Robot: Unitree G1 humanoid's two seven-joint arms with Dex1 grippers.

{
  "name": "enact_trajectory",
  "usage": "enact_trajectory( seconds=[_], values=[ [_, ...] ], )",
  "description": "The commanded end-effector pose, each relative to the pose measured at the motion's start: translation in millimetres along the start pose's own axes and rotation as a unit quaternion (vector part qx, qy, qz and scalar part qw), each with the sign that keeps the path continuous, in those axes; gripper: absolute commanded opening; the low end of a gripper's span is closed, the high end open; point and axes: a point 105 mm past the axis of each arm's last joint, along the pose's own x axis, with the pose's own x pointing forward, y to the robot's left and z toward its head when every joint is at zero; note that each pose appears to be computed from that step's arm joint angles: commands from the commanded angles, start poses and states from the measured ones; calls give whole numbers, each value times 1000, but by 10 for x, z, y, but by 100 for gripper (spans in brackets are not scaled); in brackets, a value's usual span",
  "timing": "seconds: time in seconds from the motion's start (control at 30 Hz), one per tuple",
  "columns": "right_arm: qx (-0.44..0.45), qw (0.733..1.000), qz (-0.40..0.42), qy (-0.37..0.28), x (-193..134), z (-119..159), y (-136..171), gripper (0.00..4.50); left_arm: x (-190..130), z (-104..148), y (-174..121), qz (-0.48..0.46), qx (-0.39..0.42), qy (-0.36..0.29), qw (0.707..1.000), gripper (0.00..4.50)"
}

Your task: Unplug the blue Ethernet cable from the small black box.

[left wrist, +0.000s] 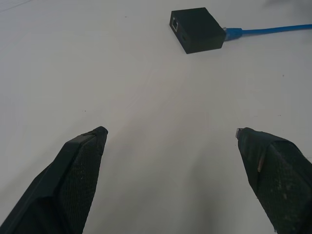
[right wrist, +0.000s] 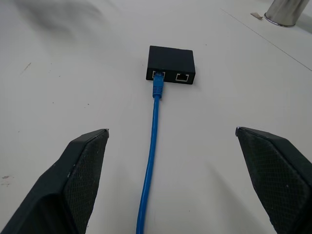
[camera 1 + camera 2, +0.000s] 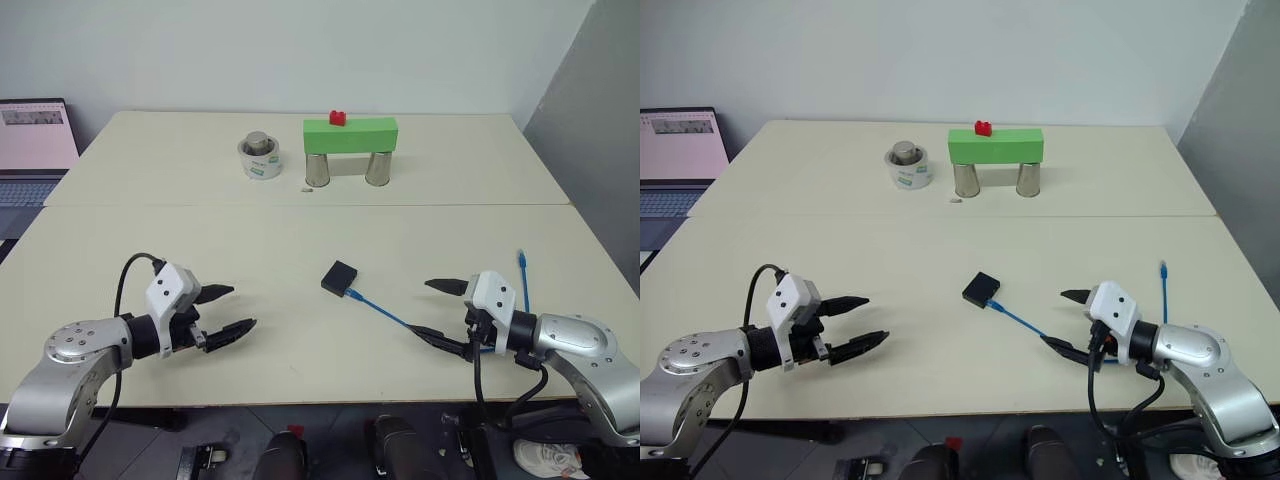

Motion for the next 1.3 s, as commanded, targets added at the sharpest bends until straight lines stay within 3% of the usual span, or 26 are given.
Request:
enact_trajectory(
  seconds=[0.03, 0.6, 0.93, 1.13, 1.3],
  values=[
    [-15, 1000, -8, -17, -42, 91, -53, 442, -47, 108, -29, -4, 11, -17, 1000, 450],
    [-9, 999, 14, -46, 207, 174, 48, 442, -33, 18, -151, -17, 11, -5, 1000, 450],
    [51, 997, 24, -57, 875, -5, 127, 442, 38, 141, -219, -88, -14, -20, 996, 450],
    [70, 997, 5, -21, 1159, -223, 64, 442, 66, 189, -197, -97, -6, -18, 995, 450],
    [69, 998, 7, -7, 1224, -275, 69, 342, 78, 187, -177, -95, -3, -17, 995, 450]
  ],
)
